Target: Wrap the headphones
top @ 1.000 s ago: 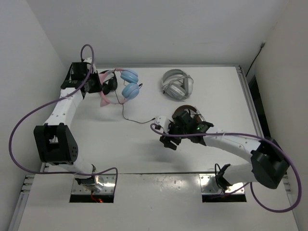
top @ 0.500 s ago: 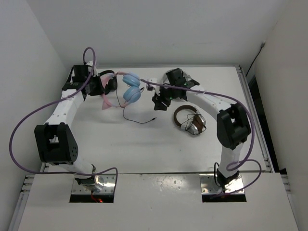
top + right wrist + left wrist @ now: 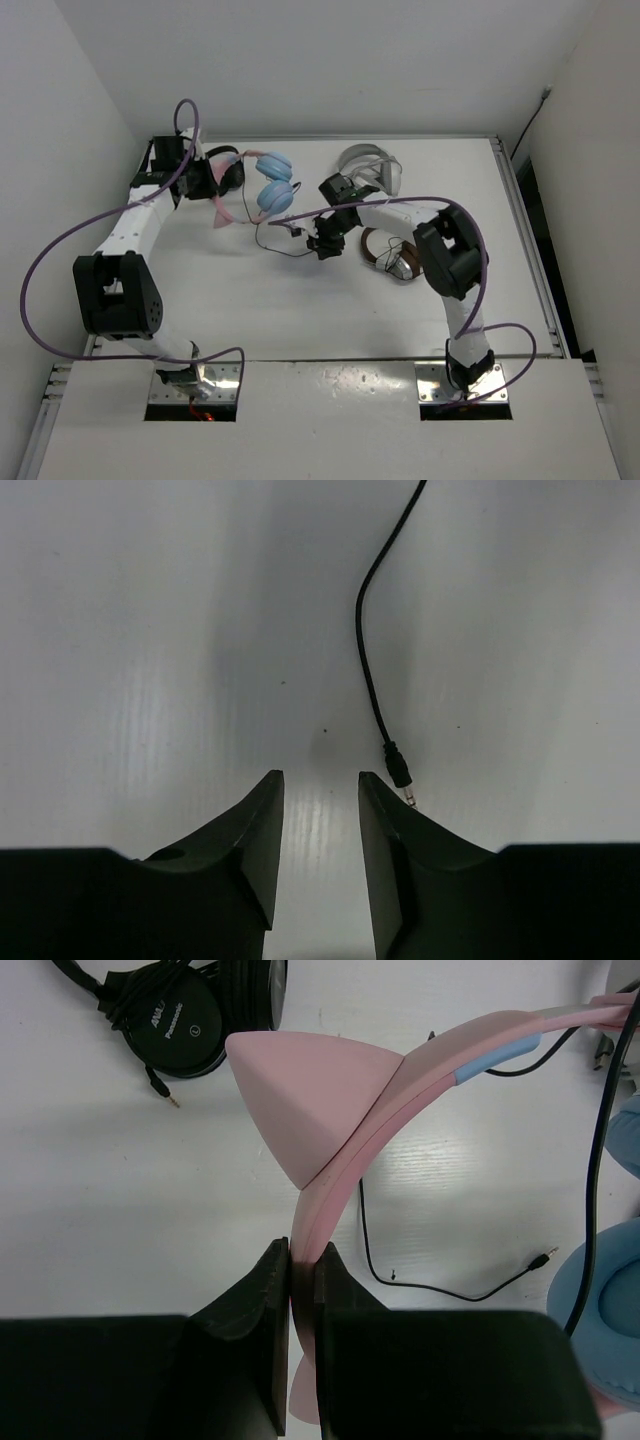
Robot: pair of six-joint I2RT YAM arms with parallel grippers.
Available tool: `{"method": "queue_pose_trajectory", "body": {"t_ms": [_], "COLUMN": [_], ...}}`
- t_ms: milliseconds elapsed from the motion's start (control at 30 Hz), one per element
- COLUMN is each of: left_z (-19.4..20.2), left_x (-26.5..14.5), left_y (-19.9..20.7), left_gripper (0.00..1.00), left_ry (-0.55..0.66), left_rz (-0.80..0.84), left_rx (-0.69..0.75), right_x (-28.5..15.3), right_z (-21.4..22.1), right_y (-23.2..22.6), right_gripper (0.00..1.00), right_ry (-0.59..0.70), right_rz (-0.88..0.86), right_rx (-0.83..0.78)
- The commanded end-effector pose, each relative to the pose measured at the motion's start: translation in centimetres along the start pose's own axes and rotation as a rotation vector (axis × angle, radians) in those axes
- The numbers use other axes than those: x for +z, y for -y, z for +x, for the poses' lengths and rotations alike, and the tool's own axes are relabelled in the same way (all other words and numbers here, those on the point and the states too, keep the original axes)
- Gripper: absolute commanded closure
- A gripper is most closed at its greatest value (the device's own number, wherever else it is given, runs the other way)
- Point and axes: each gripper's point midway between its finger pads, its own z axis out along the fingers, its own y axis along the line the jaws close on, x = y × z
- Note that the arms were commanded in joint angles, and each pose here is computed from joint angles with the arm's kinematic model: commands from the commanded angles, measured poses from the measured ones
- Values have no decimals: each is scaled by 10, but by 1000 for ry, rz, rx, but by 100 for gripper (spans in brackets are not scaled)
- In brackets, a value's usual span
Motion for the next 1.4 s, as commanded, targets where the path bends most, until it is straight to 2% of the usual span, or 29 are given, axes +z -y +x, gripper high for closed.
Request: {"method": "queue_pose_trajectory", "body": {"t_ms": [0, 300, 867, 1133, 1367], "left_z": [-24, -18, -5, -9, -10], "left_x": [-1, 6, 18, 19, 18], "left_y": [7, 0, -5, -6, -13], "left_gripper": [100, 100, 100, 100, 100], "left_ry": [82, 67, 23, 32, 35], "left_rz": [51, 42, 47, 60, 62], "left_rx": [-2, -3, -20, -23, -27], "right_x": [-3, 3, 16, 34, 42], "right_z": [-6, 15, 13, 18, 34], "right_y": [24, 32, 48, 34, 20], "right_gripper": [64, 64, 63, 64, 71], "right_ry": [-13, -37, -27, -76, -141], "right_rz": [37, 40, 40, -33, -159], "right_rx": [-65, -60, -92, -114, -62]}}
